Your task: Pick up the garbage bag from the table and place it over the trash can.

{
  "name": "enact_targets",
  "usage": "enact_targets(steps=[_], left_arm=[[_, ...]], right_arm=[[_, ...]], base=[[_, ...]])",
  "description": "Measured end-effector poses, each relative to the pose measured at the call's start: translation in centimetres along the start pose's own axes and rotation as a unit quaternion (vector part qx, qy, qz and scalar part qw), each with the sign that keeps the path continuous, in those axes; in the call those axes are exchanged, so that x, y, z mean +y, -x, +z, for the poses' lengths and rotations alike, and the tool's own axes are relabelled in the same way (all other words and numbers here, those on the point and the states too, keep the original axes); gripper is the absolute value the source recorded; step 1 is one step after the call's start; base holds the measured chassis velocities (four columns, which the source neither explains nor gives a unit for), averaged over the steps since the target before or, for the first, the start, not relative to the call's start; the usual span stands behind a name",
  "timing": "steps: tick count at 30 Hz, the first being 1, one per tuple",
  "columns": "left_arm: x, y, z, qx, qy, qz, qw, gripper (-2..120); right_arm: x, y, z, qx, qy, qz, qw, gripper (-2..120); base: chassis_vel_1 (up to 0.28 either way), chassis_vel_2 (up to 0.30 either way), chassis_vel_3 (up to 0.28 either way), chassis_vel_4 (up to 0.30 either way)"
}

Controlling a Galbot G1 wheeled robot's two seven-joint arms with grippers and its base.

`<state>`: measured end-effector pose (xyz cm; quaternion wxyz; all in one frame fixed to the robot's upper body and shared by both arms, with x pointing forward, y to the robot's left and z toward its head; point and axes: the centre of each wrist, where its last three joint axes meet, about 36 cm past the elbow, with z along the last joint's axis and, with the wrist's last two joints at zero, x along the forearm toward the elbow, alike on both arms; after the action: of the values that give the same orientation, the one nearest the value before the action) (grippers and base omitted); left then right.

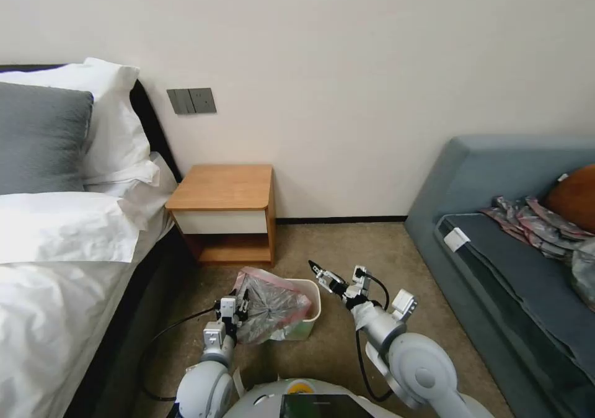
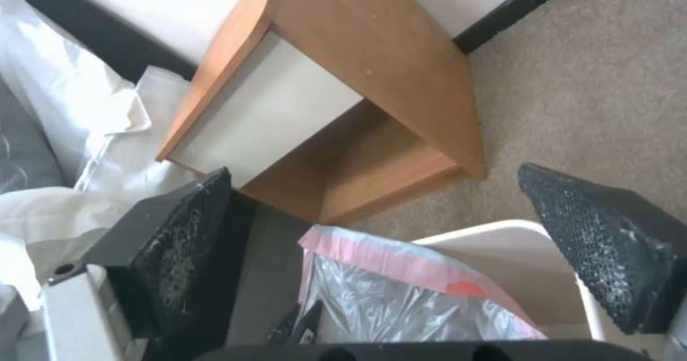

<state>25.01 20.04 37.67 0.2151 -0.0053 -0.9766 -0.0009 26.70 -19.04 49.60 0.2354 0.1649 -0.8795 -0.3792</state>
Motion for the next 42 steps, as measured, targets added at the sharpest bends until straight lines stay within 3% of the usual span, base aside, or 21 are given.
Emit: enact_targets(steps=[18,36,39,42], left_arm=[[-0.1,1.6,-1.6,0.054,-0.011,0.007,0.9984,32],[-0.3,2.7,-0.7,0.073,-0.021,0.010,0.9971,25],[-0.5,2.7,-0.5,0.069,-0.024,0.009,0.9973,15],[-0.6,2.7,-0.4,0.065,-0.027,0.008,0.9975,11]], right_arm=[[-0.4,-0.1,0.6,-0.005,-0.007,0.013,1.000,100],[-0.6,-0.1,1.1,-0.006,-0.009,0.017,1.000,100],[-0.6,-0.2,1.2,-0.006,-0.009,0.018,1.000,100],[-0.6,-0.3,1.2,-0.006,-0.009,0.017,1.000,100]], base=[[0.000,0.000,0.000,0.000],[0.000,0.000,0.000,0.000],[0.000,0.000,0.000,0.000],[0.000,0.000,0.000,0.000]])
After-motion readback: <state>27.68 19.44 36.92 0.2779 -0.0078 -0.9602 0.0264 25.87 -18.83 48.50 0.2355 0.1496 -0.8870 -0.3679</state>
